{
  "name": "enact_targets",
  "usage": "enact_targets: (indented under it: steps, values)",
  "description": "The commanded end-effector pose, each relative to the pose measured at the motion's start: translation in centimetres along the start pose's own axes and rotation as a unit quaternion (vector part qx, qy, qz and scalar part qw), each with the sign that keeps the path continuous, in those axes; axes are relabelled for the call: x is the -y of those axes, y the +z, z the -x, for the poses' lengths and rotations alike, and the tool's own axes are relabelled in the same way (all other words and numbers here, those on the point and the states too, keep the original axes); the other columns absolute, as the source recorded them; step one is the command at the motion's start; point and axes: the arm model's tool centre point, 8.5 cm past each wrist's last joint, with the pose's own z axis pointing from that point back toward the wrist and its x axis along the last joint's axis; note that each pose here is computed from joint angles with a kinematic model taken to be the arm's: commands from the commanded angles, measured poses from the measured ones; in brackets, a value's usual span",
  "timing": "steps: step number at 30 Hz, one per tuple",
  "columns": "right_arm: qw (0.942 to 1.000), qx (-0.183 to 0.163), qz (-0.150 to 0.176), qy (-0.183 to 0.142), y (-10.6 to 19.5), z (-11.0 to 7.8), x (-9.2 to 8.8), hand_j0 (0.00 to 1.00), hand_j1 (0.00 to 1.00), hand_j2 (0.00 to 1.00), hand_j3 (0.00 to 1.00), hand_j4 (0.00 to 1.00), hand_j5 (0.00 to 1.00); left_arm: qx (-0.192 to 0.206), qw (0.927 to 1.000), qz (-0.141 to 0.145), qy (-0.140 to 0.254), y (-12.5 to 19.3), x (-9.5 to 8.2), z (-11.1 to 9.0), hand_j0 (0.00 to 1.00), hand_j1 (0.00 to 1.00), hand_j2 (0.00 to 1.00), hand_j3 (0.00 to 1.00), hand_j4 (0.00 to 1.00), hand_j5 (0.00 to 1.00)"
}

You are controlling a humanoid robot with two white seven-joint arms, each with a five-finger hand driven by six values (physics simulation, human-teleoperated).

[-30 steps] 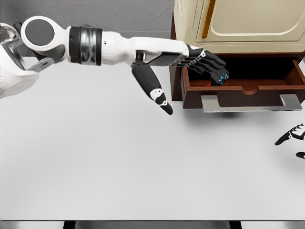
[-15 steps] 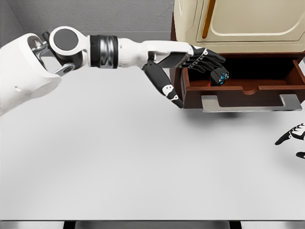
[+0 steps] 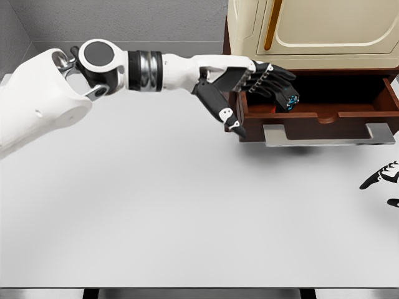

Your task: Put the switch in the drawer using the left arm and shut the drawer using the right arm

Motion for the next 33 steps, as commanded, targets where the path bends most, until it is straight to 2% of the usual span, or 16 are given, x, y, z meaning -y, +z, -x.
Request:
enact_targets:
  steps: [1, 5, 13, 22, 27, 33]
  values:
    - [1.0000, 0.001, 0.002, -0.003, 0.0, 0.0, 0.1, 0.67, 0.67, 0.67, 0.67, 0.67, 0.67, 0.008, 0.9995, -0.011, 0.030, 0.4, -0.8, 0.4, 1.00, 1.00, 1.00, 1.00, 1.00, 1.00]
    - [1.0000, 0.001, 0.002, -0.003, 0.0, 0.0, 0.1, 0.67, 0.67, 0.67, 0.67, 0.67, 0.67, 0.009, 0.9990, -0.014, 0.040, 0.0, -1.1, 0.7, 1.00, 1.00, 1.00, 1.00, 1.00, 1.00]
    - [1.0000, 0.001, 0.002, -0.003, 0.0, 0.0, 0.1, 0.67, 0.67, 0.67, 0.67, 0.67, 0.67, -0.004, 0.9984, -0.011, 0.056, -1.3, -0.8, 2.5, 1.00, 1.00, 1.00, 1.00, 1.00, 1.00]
    - [1.0000, 0.001, 0.001, -0.003, 0.0, 0.0, 0.0, 0.67, 0.67, 0.67, 0.67, 0.67, 0.67, 0.001, 0.9979, -0.003, 0.064, -3.1, -0.5, 2.6, 1.00, 1.00, 1.00, 1.00, 1.00, 1.00]
    - [1.0000, 0.001, 0.001, -0.004, 0.0, 0.0, 0.0, 0.68, 0.68, 0.68, 0.68, 0.68, 0.68, -0.007, 0.9968, -0.016, 0.078, -4.2, -1.4, 3.6, 1.00, 1.00, 1.00, 1.00, 1.00, 1.00]
    - [1.0000, 0.001, 0.001, -0.003, 0.0, 0.0, 0.0, 0.68, 0.68, 0.68, 0.68, 0.68, 0.68, -0.013, 0.9970, -0.015, 0.075, -5.7, -1.3, 3.9, 1.00, 1.00, 1.00, 1.00, 1.00, 1.00]
